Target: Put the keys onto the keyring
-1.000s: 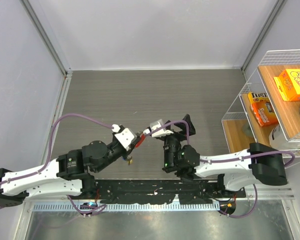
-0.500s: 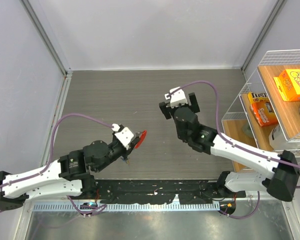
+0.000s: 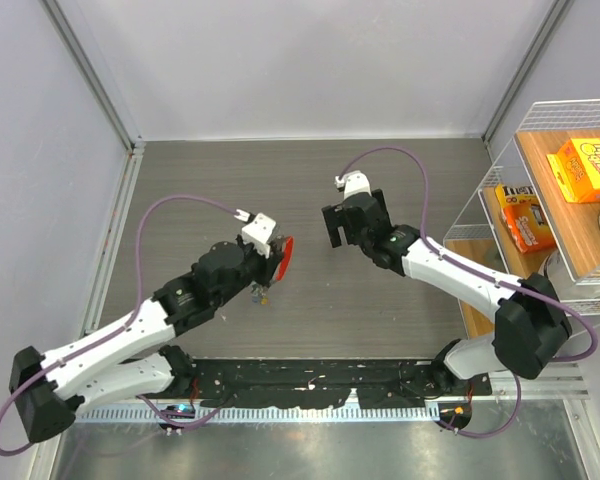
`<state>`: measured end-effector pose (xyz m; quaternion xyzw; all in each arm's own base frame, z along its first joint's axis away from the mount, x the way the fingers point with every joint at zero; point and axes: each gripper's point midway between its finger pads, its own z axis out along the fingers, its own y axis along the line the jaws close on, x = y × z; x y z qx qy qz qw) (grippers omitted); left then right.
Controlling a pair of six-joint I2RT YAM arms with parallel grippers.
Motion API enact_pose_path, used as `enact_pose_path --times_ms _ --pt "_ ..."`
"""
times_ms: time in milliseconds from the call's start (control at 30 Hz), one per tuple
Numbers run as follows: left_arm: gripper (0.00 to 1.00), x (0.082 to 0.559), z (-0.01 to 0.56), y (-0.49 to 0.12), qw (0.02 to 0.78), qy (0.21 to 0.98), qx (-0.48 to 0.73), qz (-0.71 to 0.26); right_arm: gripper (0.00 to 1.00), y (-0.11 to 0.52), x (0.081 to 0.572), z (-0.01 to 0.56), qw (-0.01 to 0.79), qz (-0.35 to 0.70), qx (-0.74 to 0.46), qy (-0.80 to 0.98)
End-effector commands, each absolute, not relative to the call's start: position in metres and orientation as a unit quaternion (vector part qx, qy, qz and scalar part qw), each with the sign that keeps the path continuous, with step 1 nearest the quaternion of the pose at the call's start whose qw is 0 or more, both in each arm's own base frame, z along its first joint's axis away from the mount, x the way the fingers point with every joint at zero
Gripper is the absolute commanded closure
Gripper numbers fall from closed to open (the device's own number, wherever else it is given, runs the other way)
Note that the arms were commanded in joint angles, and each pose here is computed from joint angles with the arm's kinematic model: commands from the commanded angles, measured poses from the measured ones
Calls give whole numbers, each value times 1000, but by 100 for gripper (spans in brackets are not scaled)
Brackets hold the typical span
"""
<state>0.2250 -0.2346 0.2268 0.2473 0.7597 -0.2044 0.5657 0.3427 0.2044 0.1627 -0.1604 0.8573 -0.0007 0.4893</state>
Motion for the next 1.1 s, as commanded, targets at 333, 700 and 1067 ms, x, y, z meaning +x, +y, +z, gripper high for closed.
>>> enact_pose_path --times_ms 333,700,1067 --pt "100 279 212 -334 505 758 178 -372 3 162 307 152 503 37 -66 861" --pt "77 314 166 -380 461 780 181 -384 3 156 282 141 497 80 -43 863" --pt "49 319 145 -375 467 786 191 -358 3 146 272 141 500 84 -27 861"
